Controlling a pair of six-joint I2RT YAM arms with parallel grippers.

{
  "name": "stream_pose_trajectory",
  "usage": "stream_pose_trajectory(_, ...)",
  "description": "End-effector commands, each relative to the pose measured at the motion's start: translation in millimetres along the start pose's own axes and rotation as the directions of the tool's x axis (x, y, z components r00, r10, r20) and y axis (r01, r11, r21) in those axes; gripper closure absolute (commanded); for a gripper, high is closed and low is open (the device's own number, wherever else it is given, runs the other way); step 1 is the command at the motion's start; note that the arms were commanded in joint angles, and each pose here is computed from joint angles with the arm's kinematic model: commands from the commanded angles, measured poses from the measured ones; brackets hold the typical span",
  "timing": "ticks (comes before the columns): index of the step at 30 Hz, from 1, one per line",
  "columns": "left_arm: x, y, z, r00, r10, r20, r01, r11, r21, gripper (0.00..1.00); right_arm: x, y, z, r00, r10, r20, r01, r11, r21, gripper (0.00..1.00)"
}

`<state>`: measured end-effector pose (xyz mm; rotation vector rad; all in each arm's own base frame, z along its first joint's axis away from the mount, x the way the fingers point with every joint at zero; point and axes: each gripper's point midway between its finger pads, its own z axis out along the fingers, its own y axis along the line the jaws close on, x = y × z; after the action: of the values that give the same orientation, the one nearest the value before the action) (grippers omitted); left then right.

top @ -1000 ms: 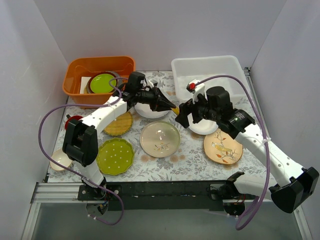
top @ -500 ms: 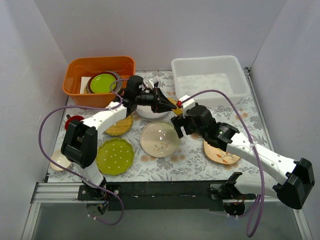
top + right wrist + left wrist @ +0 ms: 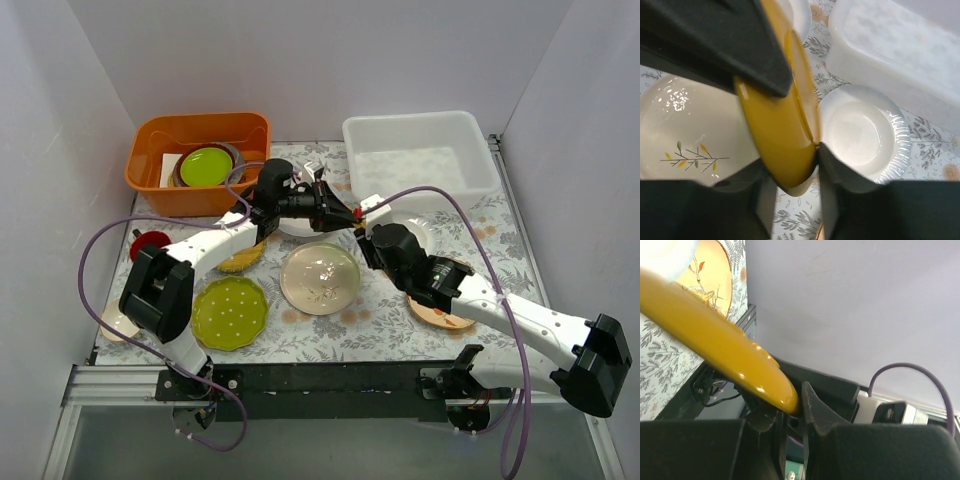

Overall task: Place the plates into the plastic bin on the countertop
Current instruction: Adjust the plate, then place the plate in the plastic bin.

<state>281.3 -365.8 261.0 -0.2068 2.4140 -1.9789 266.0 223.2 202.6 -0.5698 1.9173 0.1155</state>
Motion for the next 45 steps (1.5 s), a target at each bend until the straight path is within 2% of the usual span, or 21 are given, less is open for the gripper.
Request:
stream_pose_trajectory(1,20.0,-41.2,-14.6,0.893,-0.444,-0.067,0.447,0.894,0.028,1.0,-27.8,-18.5,-0.9,0.992,0.073,0.105,-0.083,0.993,0.089,0.77)
stream_pose_trajectory(3,20.6,-40.8,-15.1,0.894,-0.443,-0.068,0.446,0.895,0.03,1.0,-27.1,-18.9,-1.1,0.992,0.074,0.104,-0.083,0.992,0.091,0.95)
stream_pose_trajectory(4,20.4,-41.7,-15.3,0.896,-0.439,-0.066,0.441,0.897,0.034,1.0,-26.8,-20.4,-1.1,0.992,0.077,0.103,-0.087,0.991,0.098,0.99)
stream_pose_trajectory(11,21.5,-45.3,-17.8,0.906,-0.42,-0.061,0.423,0.904,0.056,0.99,-26.0,-19.6,-3.6,0.99,0.087,0.11,-0.097,0.991,0.087,0.99)
stream_pose_trajectory(13,22.7,-47.9,-19.0,0.91,-0.41,-0.062,0.413,0.909,0.061,0.87,-25.6,-18.6,-3.8,0.991,0.086,0.102,-0.095,0.992,0.082,0.99)
stream_pose_trajectory(14,23.2,-49.1,-20.0,0.914,-0.401,-0.058,0.405,0.912,0.066,0.73,-23.9,-18.5,-4.3,0.992,0.086,0.093,-0.093,0.992,0.081,0.99)
stream_pose_trajectory(16,26.9,-56.8,-24.6,0.925,-0.376,-0.052,0.379,0.922,0.077,0.59,-26.6,-17.2,-4.2,0.992,0.089,0.094,-0.097,0.993,0.075,0.99)
stream_pose_trajectory(17,28.3,-57.7,-26.2,0.925,-0.377,-0.045,0.379,0.922,0.073,0.44,-26.6,-17.9,-4.7,0.992,0.09,0.091,-0.097,0.992,0.078,0.99)
stream_pose_trajectory(21,36.4,-67.4,-34.4,0.955,-0.294,-0.023,0.295,0.953,0.064,0.12,-28.1,-15.3,-2.6,0.993,0.096,0.074,-0.102,0.992,0.075,0.99)
stream_pose_trajectory(23,39.7,-71.7,-39.8,0.964,-0.267,-0.005,0.267,0.963,0.04,0.08,-29.6,-14.2,-1.6,0.993,0.099,0.067,-0.104,0.992,0.072,0.99)
stream_pose_trajectory(24,38.4,-68.1,-40.4,0.98,-0.196,0.017,0.196,0.98,0.023,0.02,-27.4,-11.6,0.3,0.993,0.103,0.055,-0.107,0.992,0.066,0.99)
stream_pose_trajectory(25,37.3,-78.8,-43.5,0.989,-0.146,0.035,0.145,0.989,0.019,0.02,-28.3,-10.4,0.7,0.993,0.109,0.054,-0.112,0.992,0.06,0.99)
stream_pose_trajectory(26,38.4,-67.2,-44.9,0.985,-0.168,0.048,0.17,0.984,-0.044,0.02,-26.4,-9.2,1.8,0.993,0.109,0.041,-0.111,0.992,0.057,0.99)
stream_pose_trajectory(27,32.7,-62.5,-46.0,0.987,-0.133,0.09,0.14,0.987,-0.076,0.02,-26.9,-7.5,2.4,0.992,0.117,0.039,-0.118,0.992,0.044,0.99)
stream_pose_trajectory(28,31.1,-70.8,-50.1,0.994,-0.028,0.108,0.039,0.995,-0.094,0.02,-27.8,-6.5,2.2,0.991,0.127,0.037,-0.128,0.991,0.036,0.99)
stream_pose_trajectory(30,27.2,-53.5,-56.2,0.989,0.012,0.149,0.02,0.977,-0.212,0.02,-28.9,-7.7,2.5,0.988,0.149,0.029,-0.149,0.989,0.014,0.99)
stream_pose_trajectory(31,13.9,-42.5,-61.2,0.972,0.119,0.203,-0.056,0.955,-0.291,0.02,-30.3,-8.4,2.6,0.986,0.161,0.029,-0.162,0.987,0.003,0.99)
stream_pose_trajectory(33,10.7,-32.2,-76.8,0.956,0.171,0.239,-0.06,0.911,-0.408,0.02,-33.2,-15.3,5.1,0.981,0.193,0.017,-0.193,0.981,-0.028,0.99)
stream_pose_trajectory(34,3.8,-16.1,-88.1,0.934,0.241,0.263,-0.081,0.861,-0.502,0.02,-35.4,-17.3,6.3,0.975,0.221,0.013,-0.22,0.974,-0.051,0.99)
stream_pose_trajectory(37,-3.3,1.0,-114.0,0.882,0.36,0.304,-0.103,0.777,-0.621,0.02,-45.2,-30.5,10.4,0.952,0.305,-0.007,-0.303,0.942,-0.142,0.99)
stream_pose_trajectory(45,12.3,73.3,-151.0,0.859,0.414,0.301,-0.036,0.635,-0.771,0.02,-83.1,-59.2,18.7,0.904,0.426,-0.031,-0.417,0.863,-0.287,0.99)
